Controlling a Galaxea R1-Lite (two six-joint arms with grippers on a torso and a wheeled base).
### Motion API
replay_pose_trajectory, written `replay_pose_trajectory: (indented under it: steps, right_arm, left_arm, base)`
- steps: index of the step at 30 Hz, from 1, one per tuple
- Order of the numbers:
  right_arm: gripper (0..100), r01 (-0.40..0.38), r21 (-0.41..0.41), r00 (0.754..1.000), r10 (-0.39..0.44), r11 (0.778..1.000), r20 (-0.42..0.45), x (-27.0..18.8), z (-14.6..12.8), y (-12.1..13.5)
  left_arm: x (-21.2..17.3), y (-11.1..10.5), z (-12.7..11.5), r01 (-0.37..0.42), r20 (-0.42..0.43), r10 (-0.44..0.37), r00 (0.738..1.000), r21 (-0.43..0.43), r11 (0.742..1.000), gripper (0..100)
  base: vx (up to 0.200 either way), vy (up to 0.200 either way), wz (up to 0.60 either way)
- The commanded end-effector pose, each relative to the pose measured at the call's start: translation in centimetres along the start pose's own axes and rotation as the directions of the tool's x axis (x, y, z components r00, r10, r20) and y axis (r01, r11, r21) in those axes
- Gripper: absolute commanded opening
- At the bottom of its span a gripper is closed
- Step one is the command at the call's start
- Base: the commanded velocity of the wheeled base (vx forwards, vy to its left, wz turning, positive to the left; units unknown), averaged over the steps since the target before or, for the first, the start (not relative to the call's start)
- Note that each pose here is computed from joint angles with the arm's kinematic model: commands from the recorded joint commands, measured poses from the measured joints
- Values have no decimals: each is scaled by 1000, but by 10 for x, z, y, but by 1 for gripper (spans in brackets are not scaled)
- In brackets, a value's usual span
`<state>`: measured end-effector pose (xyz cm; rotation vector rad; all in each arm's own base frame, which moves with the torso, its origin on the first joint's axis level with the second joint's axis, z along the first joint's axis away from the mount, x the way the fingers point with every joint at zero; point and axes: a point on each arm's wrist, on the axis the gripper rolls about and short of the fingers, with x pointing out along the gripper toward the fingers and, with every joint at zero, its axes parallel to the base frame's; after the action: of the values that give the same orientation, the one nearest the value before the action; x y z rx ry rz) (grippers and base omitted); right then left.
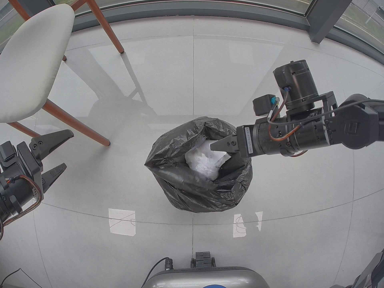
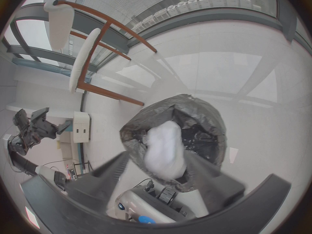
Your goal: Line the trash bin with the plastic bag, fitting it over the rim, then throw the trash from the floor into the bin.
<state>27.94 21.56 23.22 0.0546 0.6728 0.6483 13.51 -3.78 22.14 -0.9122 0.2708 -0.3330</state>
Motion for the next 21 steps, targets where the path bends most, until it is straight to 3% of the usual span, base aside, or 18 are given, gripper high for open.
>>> replay_pose_trajectory:
  steps: [1, 7, 9, 11, 12, 13, 14, 17, 19, 20, 21]
  right_arm:
    - [100, 41, 32, 996, -44, 999, 78, -29, 13, -16]
    - [100, 74, 61, 965, -87, 995, 248, -110, 22, -24]
    - [100, 149, 128, 932, -183, 980, 312, -162, 6, -33]
    - [100, 238, 198, 898, -293, 951, 330, -204, -25, -37]
    - [100, 307, 251, 869, -378, 918, 320, -229, -56, -40]
    - [100, 307, 251, 869, -378, 918, 320, -229, -56, -40]
    - [100, 371, 303, 830, -460, 878, 317, -250, -99, -42]
    - [100, 440, 346, 769, -546, 829, 332, -267, -172, -39]
    - [100, 463, 303, 734, -552, 833, 395, -272, -212, -33]
    - [100, 465, 291, 731, -548, 836, 406, -273, -218, -32]
    - [100, 496, 215, 703, -534, 841, 469, -270, -249, -31]
  left_arm:
    - [1, -1, 1, 0, 0, 0, 1000, 0, 1000, 100]
    - [-1, -6, 5, 16, 29, -16, 999, 24, 1000, 100]
    - [-11, -8, 5, 23, 63, -27, 998, 58, 998, 100]
    - [-24, -8, 4, 25, 107, -35, 994, 87, 996, 100]
    - [-35, -5, 3, -3, 158, -12, 987, 95, 995, 100]
    - [-35, -5, 3, -3, 158, -12, 987, 95, 995, 100]
    - [-49, 6, 1, -110, 248, 82, 965, 100, 989, 100]
    - [-77, 27, -13, -319, 350, 258, 900, 129, 939, 100]
    - [-99, 37, -30, -346, 350, 265, 898, 192, 918, 100]
    - [-102, 38, -33, -343, 347, 259, 901, 207, 916, 100]
    - [-123, 48, -51, -328, 320, 229, 919, 305, 894, 100]
  base:
    - [0, 0, 0]
    - [0, 0, 0]
    - [0, 0, 0]
    - [0, 0, 0]
    - [0, 0, 0]
    - [0, 0, 0]
    - [0, 0, 0]
    - [0, 0, 0]
    - [0, 0, 0]
    - [0, 0, 0]
    - [0, 0, 0]
